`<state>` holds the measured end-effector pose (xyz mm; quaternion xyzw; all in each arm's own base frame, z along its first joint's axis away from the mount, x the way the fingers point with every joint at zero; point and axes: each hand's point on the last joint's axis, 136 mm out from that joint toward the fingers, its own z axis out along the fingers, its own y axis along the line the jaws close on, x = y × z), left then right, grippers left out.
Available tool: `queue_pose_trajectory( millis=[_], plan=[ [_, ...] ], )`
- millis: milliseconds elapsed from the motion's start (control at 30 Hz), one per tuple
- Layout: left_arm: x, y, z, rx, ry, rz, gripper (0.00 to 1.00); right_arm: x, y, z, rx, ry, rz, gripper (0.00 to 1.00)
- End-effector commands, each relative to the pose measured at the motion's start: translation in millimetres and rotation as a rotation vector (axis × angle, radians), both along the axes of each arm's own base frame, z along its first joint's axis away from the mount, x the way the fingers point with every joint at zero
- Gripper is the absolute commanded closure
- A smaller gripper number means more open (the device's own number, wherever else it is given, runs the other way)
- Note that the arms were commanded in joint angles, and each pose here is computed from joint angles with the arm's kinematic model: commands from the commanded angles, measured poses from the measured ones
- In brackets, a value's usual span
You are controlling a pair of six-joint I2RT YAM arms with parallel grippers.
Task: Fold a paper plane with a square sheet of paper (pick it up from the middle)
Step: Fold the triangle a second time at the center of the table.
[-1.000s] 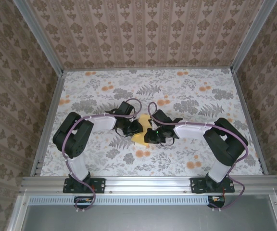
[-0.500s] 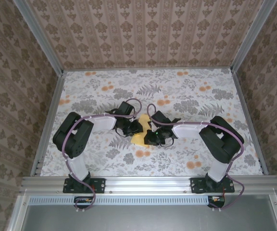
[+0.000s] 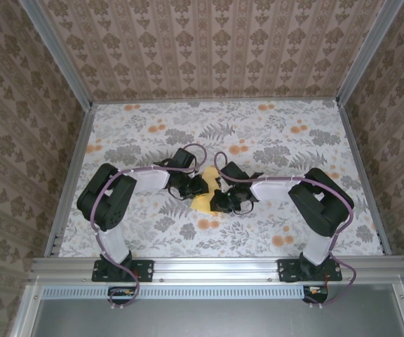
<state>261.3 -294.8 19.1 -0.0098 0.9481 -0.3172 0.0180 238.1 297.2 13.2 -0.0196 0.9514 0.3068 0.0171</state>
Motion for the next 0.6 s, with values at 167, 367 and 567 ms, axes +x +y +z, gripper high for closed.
queue_pose_trajectory(
  millis=[167, 367, 567],
  plan=[
    [-17.6, 20.8, -22.8, 0.089, 0.081, 0.034, 0.79, -6.6, 3.7, 17.4, 0.023, -0.001, 0.039, 0.88],
    [-17.7, 20.9, -23.9, 0.091, 0.084, 0.035, 0.79, -14.5, 0.6, 7.4, 0.000, 0.022, 0.043, 0.88],
    [-17.4, 20.8, -23.6, 0.092, 0.083, 0.034, 0.79, -22.0, -6.4, -6.1, -0.034, 0.052, 0.046, 0.89]
  ],
)
